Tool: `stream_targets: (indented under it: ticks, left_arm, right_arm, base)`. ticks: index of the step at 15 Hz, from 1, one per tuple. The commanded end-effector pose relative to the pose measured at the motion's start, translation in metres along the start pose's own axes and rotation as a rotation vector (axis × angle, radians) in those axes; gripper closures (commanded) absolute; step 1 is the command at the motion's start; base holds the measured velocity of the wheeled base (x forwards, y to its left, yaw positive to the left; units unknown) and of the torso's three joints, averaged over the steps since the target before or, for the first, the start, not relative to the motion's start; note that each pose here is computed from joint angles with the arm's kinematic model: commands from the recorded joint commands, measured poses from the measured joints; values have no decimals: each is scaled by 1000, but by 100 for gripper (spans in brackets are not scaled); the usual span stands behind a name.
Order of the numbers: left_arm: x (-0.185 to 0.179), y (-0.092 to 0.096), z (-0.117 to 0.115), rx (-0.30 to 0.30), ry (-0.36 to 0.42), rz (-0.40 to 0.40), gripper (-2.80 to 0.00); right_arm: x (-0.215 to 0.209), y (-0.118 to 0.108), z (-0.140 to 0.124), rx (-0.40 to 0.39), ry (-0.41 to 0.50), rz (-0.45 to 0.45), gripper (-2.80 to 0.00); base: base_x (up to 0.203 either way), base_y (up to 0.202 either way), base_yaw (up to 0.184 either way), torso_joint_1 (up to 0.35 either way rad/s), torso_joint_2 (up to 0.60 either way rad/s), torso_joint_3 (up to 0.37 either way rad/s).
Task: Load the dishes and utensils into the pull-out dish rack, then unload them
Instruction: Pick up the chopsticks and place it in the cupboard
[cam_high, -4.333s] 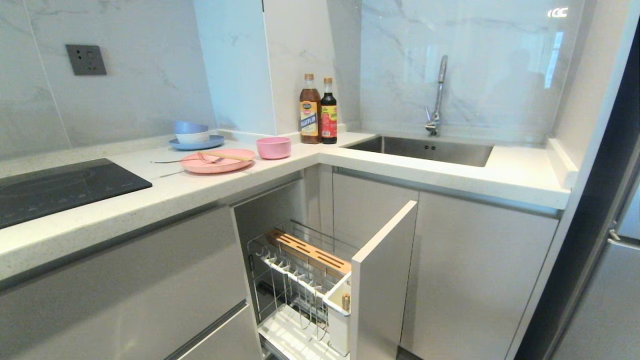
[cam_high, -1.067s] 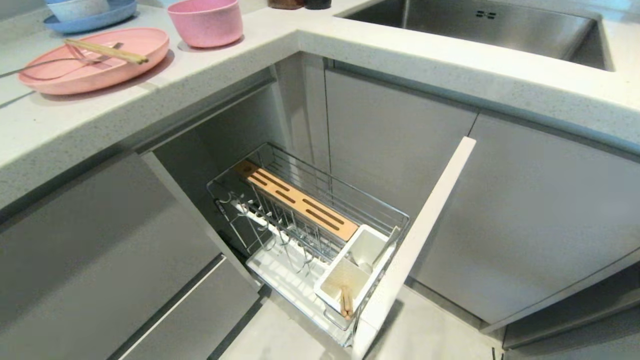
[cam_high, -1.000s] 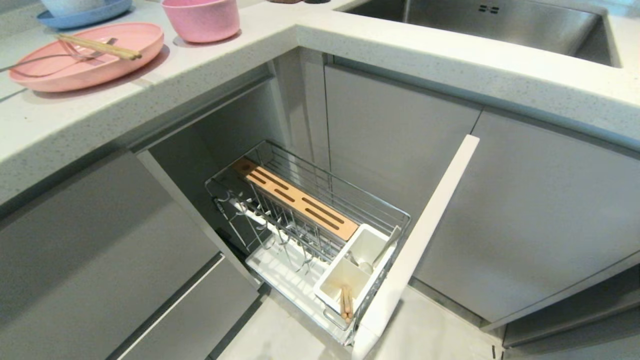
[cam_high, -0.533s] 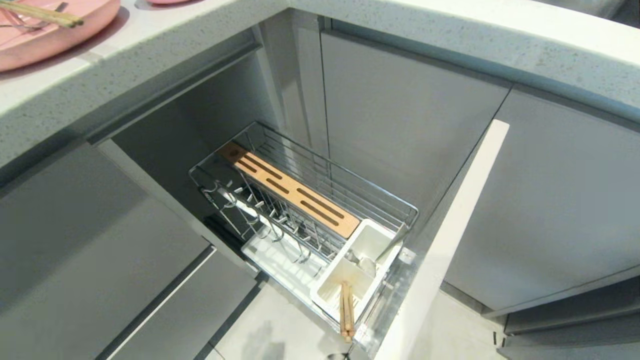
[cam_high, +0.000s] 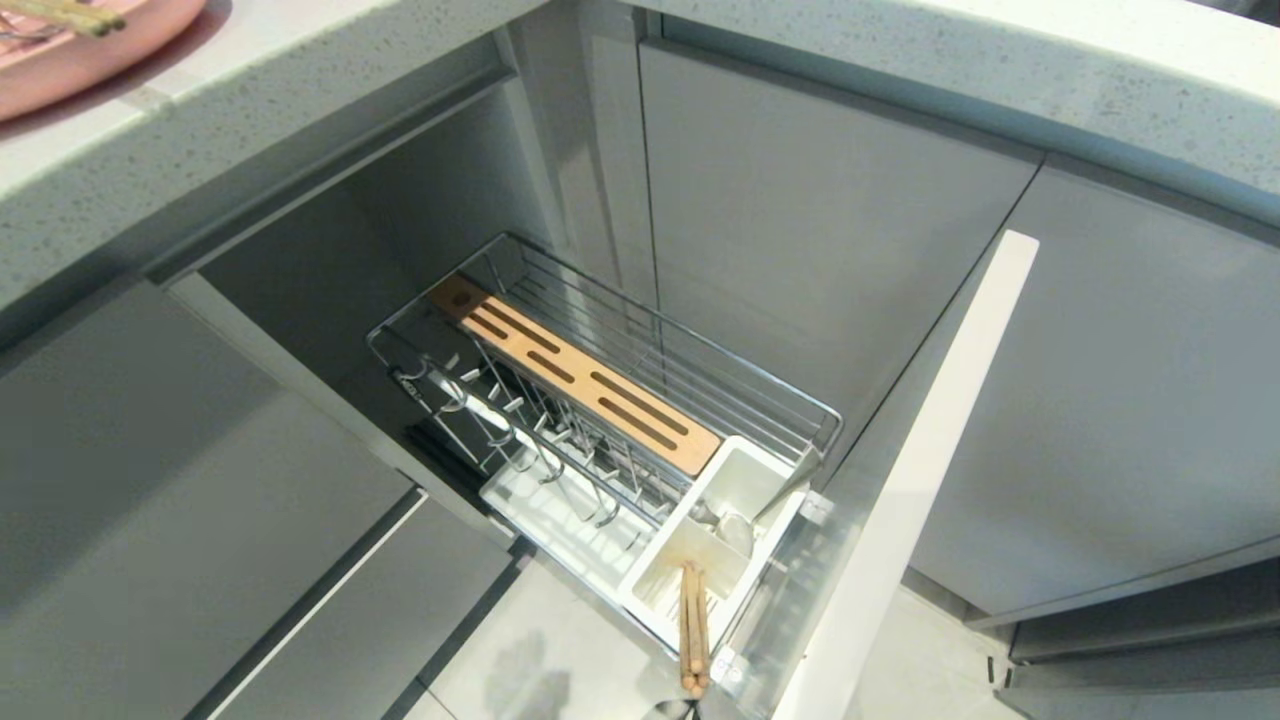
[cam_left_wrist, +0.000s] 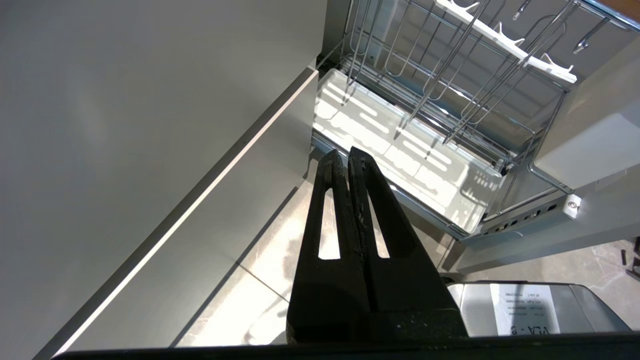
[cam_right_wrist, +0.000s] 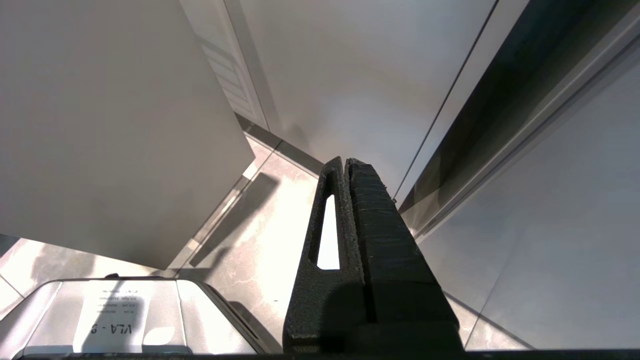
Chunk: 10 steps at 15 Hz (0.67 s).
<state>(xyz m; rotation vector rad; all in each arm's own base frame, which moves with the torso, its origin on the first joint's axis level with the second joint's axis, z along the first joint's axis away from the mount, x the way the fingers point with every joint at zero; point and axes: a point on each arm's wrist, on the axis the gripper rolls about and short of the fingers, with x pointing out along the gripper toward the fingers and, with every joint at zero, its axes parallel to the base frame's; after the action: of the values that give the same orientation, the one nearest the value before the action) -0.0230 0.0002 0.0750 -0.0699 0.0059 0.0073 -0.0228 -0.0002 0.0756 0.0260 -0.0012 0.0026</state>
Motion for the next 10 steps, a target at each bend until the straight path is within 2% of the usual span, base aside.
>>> stream_targets:
  ticks: [1,3,5,7,10]
  left_arm:
    - [0,0,0,-2,1,2,0]
    - [0,0,3,5,-18,0,0]
    - [-8,-2,28,5,-141,-22,0]
    - [-25,-6,65,16,-263,-91,0]
    - [-64,-13,125,47,-387,-223,0]
  right_arm:
    - [0,0,0,0,1,1,0]
    - [0,0,0,0,1,0,0]
    - [0,0,0,0,0,1,0]
    - [0,0,0,0,1,2,0]
    - [0,0,0,0,1,1,0]
  base:
    - [0,0,0,0,0,0]
    - [0,0,0,0,0,0]
    - [0,0,0,0,0,0]
    - [0,0,0,0,0,0]
    - [0,0,0,0,0,0]
